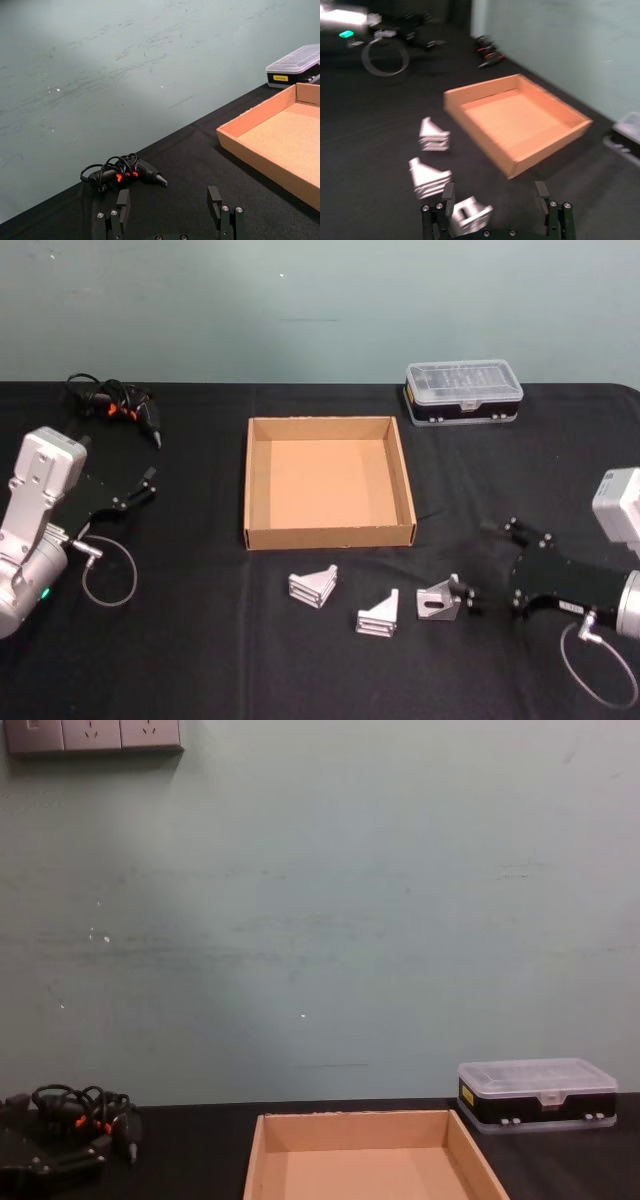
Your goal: Use one hand to pick up the angle iron from the table and place it into the box.
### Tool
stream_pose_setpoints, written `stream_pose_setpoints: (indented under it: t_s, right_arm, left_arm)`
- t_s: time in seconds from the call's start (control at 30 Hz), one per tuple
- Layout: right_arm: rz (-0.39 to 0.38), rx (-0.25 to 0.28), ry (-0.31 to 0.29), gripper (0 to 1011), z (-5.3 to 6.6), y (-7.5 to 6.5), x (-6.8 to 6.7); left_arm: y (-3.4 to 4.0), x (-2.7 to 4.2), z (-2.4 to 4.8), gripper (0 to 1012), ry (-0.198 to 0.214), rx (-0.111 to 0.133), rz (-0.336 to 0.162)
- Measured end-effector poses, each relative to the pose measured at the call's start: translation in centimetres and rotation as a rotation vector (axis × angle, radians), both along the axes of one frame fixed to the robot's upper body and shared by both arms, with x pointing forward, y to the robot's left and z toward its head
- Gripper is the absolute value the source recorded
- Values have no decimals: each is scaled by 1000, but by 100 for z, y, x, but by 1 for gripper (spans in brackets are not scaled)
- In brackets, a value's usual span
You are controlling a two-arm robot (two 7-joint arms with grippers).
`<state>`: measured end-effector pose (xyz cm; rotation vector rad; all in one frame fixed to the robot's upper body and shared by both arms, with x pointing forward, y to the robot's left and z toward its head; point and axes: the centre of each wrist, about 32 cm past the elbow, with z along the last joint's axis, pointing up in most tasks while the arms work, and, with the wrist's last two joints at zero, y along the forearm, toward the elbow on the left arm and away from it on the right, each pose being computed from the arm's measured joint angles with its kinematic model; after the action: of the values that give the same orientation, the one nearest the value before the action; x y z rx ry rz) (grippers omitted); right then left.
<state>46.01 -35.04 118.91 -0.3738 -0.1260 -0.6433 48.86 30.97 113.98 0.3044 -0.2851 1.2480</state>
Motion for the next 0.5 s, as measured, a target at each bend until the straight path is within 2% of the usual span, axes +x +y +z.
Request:
stream_pose_setpoints:
  t_s: [0.13, 0.5]
  right_arm:
    - [83, -33, 37, 1002, -20, -21, 37]
    - [179, -78, 91, 1002, -94, -71, 205]
  left_arm:
    - [0, 0, 0, 1011, 0, 0, 0]
    - [0, 0, 0, 1011, 0, 0, 0]
